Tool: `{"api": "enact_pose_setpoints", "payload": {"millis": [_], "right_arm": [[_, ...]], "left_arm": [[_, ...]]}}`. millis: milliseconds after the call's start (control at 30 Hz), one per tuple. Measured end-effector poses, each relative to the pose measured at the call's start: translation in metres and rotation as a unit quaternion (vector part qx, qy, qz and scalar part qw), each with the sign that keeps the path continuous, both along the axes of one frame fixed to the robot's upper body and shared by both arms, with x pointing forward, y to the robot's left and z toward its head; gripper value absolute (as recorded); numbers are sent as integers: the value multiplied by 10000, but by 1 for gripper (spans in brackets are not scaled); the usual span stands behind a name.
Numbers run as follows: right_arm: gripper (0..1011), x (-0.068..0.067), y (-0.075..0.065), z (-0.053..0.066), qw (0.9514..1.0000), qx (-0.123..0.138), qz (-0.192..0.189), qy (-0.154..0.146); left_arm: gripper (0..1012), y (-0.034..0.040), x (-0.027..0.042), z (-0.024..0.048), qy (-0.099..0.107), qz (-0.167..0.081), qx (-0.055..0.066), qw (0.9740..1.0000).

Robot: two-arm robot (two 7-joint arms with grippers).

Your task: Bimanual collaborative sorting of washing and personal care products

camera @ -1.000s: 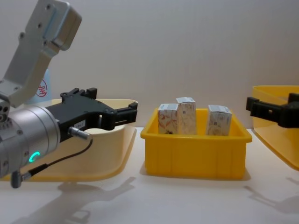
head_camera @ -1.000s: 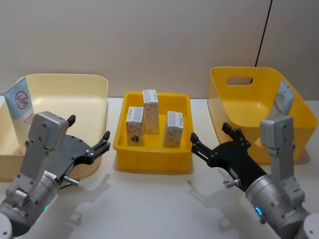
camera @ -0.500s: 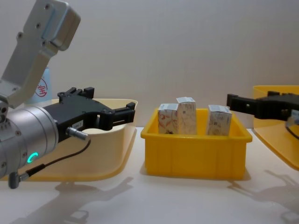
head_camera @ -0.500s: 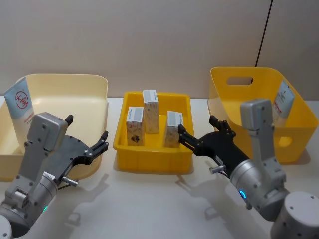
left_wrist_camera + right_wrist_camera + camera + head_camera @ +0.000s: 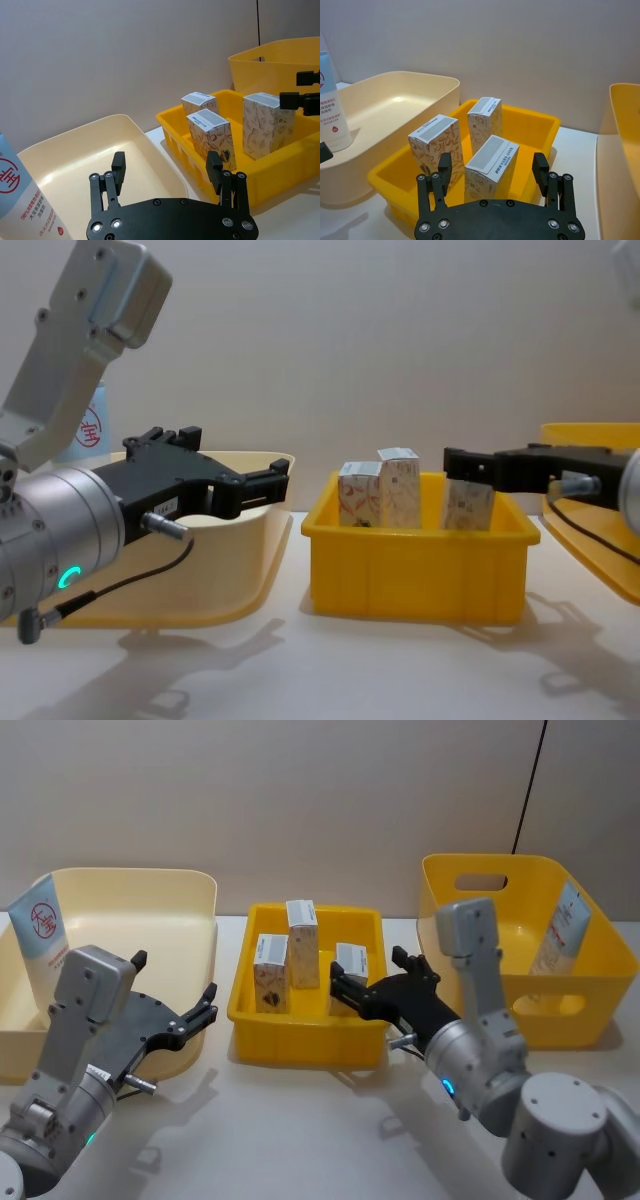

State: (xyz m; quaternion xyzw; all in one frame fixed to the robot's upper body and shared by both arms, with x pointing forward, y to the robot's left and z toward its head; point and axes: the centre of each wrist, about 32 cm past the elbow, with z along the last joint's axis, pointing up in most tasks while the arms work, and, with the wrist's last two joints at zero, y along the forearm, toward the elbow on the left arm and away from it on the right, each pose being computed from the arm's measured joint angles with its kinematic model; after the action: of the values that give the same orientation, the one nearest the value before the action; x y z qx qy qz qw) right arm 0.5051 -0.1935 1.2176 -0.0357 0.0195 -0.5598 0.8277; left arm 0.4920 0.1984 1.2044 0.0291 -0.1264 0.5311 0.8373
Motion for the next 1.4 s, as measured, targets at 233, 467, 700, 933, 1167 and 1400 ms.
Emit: {"api": "enact_pose_setpoints", "payload": {"millis": [233, 467, 700, 933, 1167, 1400], "right_arm": [[1001, 81, 120, -12, 9999, 5, -80, 150], [1001, 133, 214, -42, 9995, 15, -220, 246], [1001, 183, 305, -75, 9988, 9, -374, 309], [1001, 219, 368, -93, 9983, -17, -468, 332], [978, 243, 413, -107, 9980, -35, -520, 346], [791, 259, 442, -115, 9978, -46, -554, 350]], "left_arm": [[1003, 0, 0, 0, -1, -1, -1, 10000], [1003, 0, 0, 0, -2, -1, -2, 10000], [1003, 0, 0, 0, -2, -1, -2, 10000], [1003, 0, 0, 0, -2, -2, -2, 10000], [1003, 0, 0, 0, -2, -1, -2, 10000], [1003, 0, 0, 0, -2, -1, -2, 10000]]}}
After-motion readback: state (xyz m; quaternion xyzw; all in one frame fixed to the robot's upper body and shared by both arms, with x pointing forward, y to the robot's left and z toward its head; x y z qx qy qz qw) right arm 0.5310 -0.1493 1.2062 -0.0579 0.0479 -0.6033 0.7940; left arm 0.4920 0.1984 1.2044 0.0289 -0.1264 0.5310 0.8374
